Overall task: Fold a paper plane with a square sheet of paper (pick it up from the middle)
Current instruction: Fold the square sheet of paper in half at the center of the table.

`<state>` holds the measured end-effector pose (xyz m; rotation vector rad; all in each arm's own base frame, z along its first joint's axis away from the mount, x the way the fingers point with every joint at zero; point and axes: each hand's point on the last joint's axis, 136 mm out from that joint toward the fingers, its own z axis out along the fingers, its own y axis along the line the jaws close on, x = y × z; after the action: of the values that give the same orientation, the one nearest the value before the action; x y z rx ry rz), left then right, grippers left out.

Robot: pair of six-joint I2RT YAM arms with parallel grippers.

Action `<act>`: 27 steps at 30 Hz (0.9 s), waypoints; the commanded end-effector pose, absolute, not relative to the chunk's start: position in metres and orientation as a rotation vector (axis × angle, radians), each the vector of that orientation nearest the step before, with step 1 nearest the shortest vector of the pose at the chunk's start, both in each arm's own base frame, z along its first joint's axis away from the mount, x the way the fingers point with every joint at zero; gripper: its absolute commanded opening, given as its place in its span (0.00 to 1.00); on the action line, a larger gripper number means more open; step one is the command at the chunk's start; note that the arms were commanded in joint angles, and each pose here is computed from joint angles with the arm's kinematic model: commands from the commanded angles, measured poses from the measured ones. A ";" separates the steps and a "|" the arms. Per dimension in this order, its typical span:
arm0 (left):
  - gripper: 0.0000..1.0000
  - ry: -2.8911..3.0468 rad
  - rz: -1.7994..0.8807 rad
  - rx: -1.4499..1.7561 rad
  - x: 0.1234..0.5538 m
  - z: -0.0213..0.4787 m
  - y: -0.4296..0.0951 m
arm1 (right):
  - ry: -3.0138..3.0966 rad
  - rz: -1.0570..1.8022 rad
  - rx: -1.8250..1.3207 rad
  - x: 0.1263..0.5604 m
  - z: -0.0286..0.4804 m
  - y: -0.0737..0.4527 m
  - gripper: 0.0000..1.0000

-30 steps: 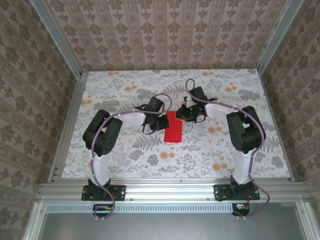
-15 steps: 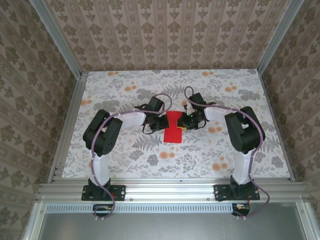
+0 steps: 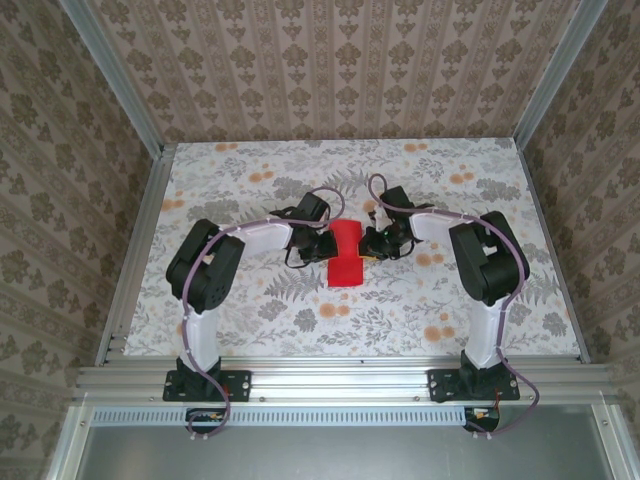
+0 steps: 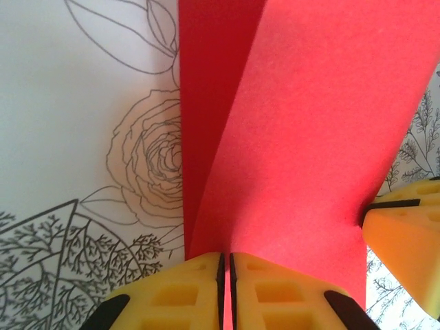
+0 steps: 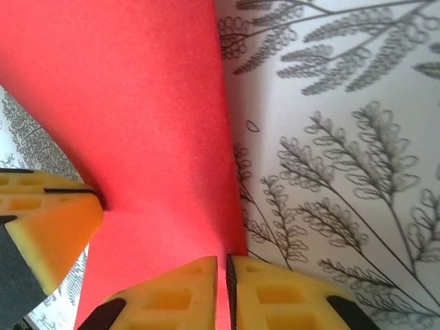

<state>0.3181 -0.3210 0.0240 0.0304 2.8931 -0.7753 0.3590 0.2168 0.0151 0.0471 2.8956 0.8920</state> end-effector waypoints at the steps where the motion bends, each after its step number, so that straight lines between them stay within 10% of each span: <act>1: 0.15 2.821 -0.834 0.065 0.323 0.064 -0.324 | 2.948 0.907 -0.044 0.349 0.008 0.230 0.15; 27: 0.14 2.861 -0.765 -0.093 0.353 0.025 -0.303 | 2.852 1.089 -0.306 0.346 0.020 0.282 0.15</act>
<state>0.3483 -0.3077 0.0294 -0.0548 2.8497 -0.7932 0.3449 0.2764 0.0169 -0.2656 2.8732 1.0531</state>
